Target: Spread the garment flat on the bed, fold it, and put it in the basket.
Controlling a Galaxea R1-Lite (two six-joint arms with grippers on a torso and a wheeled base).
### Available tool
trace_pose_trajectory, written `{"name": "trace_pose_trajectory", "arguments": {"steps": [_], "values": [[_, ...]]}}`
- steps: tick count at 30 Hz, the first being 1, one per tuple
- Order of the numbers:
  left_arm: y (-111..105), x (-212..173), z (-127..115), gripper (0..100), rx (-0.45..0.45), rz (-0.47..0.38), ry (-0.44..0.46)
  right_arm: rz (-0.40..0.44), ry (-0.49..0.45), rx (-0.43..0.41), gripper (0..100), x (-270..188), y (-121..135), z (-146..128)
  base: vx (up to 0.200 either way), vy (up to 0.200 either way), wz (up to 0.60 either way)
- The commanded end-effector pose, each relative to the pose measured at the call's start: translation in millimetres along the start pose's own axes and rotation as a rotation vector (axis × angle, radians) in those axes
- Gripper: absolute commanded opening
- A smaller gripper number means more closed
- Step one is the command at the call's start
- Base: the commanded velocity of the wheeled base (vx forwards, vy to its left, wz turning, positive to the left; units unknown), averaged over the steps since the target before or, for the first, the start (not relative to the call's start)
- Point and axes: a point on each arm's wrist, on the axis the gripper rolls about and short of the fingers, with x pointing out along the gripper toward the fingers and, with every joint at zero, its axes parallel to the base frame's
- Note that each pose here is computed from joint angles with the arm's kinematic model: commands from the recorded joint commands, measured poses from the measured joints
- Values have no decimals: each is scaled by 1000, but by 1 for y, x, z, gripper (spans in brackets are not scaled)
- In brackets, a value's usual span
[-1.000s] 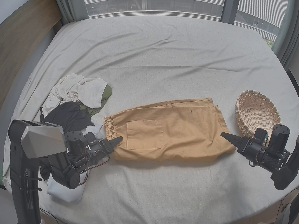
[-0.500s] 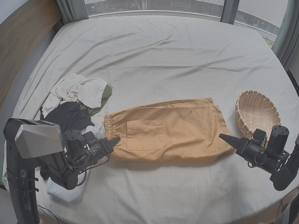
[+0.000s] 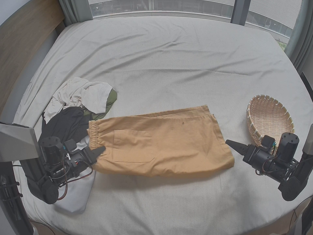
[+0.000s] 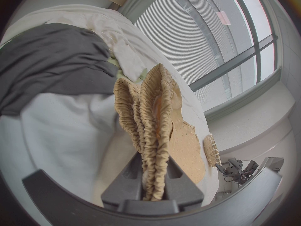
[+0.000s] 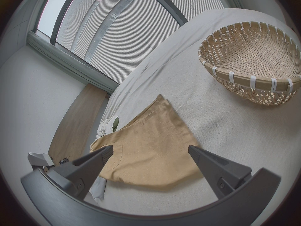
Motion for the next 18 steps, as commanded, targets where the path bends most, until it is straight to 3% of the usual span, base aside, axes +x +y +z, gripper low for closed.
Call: {"name": "trace_pose_trajectory", "arguments": {"steps": [1, 12, 18], "values": [[3, -24, 9, 0, -5, 26, -31, -2, 6, 1, 100, 1, -1, -1, 0, 0, 0], [10, -36, 13, 0, 17, 45, -36, -1, 10, 3, 100, 1, -1, -2, 0, 0, 0], [-25, -30, 15, 0, 75, -121, -16, -1, 19, 8, 100, 1, 0, -4, 0, 0, 0]]}}
